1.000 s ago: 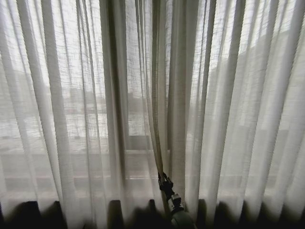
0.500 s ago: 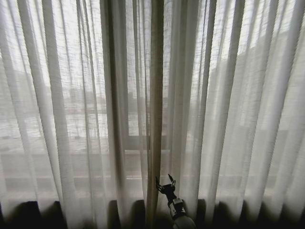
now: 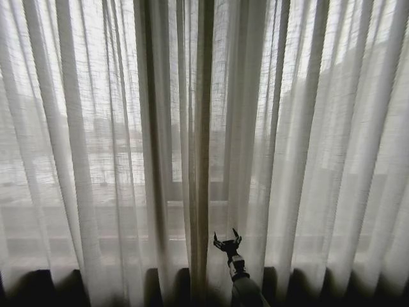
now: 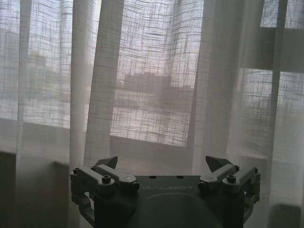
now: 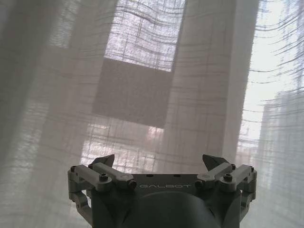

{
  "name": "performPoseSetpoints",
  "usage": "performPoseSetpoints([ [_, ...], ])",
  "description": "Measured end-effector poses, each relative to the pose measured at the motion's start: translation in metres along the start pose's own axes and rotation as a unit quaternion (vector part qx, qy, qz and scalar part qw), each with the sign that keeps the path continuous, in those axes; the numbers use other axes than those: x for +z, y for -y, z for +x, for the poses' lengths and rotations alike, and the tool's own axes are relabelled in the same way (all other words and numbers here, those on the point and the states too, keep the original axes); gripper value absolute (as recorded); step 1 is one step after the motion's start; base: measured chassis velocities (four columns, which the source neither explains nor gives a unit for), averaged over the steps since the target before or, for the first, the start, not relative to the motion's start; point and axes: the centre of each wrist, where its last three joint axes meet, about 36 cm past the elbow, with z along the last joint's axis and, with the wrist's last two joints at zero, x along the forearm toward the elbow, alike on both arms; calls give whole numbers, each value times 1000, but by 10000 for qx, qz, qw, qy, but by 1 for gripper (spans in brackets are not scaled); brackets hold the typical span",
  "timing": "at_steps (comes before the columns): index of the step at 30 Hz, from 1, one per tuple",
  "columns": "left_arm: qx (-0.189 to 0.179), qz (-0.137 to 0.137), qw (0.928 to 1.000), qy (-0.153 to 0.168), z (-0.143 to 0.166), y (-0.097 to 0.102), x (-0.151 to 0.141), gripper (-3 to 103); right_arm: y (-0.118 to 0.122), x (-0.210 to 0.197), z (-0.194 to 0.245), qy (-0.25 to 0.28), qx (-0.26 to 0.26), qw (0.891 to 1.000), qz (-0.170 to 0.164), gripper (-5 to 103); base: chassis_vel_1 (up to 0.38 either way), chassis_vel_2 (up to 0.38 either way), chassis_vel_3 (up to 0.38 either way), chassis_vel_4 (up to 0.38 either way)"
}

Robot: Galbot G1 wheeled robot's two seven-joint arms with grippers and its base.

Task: Open the curtains by pulling them apart, changing their state from closed to fully open.

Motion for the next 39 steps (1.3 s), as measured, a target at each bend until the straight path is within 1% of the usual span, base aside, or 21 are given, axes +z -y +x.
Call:
performPoseSetpoints([
  [2,-36,-5,10000,13,1,-4,0,100,8,1,-11,52,153,9998,72,100,0,0,0,0],
  [7,-65,-14,10000,24,1,-8,-1,100,16,0,-11,67,375,9992,95,100,0,0,0,0],
  [12,-61,-5,10000,25,1,-7,0,100,20,4,-8,27,422,9990,124,100,0,0,0,0],
  [18,-38,-6,10000,50,1,-5,-2,100,18,6,-7,13,375,9992,136,100,0,0,0,0],
  [26,-82,-28,10000,37,7,-8,-2,100,27,8,-20,-61,449,9989,153,100,0,0,0,0],
  [29,-100,-28,9999,53,9,-8,-2,100,29,7,-28,-57,401,9990,163,100,0,0,0,0],
  [31,-104,-26,9999,54,9,-8,-2,100,27,7,-30,-49,348,9992,174,100,0,0,0,0],
  [38,-126,-9,9999,71,12,-8,-1,100,4,9,-19,-46,-92,9998,182,100,0,0,0,0],
  [39,-126,-9,9999,71,12,-8,-1,100,4,9,-19,-46,-92,9998,182,100,0,0,0,0],
])
